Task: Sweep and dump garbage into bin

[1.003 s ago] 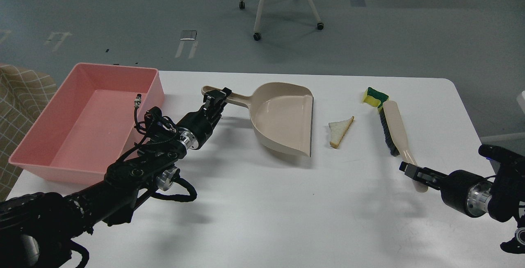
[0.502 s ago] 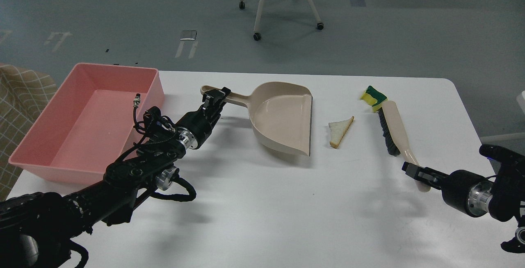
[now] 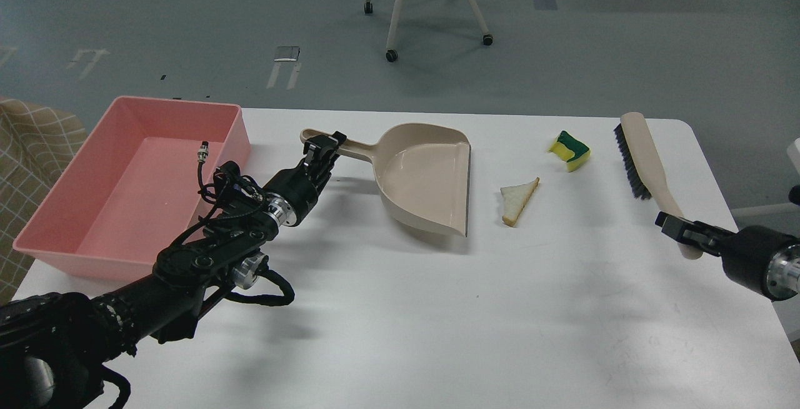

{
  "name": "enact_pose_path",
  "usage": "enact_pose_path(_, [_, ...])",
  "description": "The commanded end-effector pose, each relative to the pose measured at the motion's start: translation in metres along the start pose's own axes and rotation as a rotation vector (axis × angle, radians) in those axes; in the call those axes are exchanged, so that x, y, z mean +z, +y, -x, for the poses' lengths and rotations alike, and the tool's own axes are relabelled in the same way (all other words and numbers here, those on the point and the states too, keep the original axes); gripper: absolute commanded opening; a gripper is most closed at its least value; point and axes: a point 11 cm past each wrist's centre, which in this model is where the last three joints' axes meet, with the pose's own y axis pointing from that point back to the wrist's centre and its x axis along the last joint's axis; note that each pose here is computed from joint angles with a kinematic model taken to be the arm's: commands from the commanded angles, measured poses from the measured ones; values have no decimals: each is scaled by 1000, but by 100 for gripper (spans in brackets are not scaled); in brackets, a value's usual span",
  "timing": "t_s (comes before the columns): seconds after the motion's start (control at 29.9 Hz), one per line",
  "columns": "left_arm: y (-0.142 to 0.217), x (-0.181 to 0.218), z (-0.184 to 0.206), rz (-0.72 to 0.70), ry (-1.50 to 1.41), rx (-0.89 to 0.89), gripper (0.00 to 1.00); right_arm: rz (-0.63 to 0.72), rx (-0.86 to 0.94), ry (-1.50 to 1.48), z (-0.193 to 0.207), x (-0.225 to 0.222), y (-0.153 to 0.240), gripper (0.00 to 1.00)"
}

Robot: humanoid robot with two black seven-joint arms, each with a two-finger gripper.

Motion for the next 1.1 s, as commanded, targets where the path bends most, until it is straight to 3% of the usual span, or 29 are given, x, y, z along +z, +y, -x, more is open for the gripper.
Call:
enact_pose_path(0.0, [1,-2,3,-3,0,-6,7,30,-4,-28,-4,13,-12,0])
enact_pose_path(0.5, [-4,5,2,12,8,0,7,-102,-169,-13,43,-46,-82,0])
enact_pose_path(1.07, [1,-2,-7,-7,-15,12,7,-310,-257,79,74,-145,-106,0])
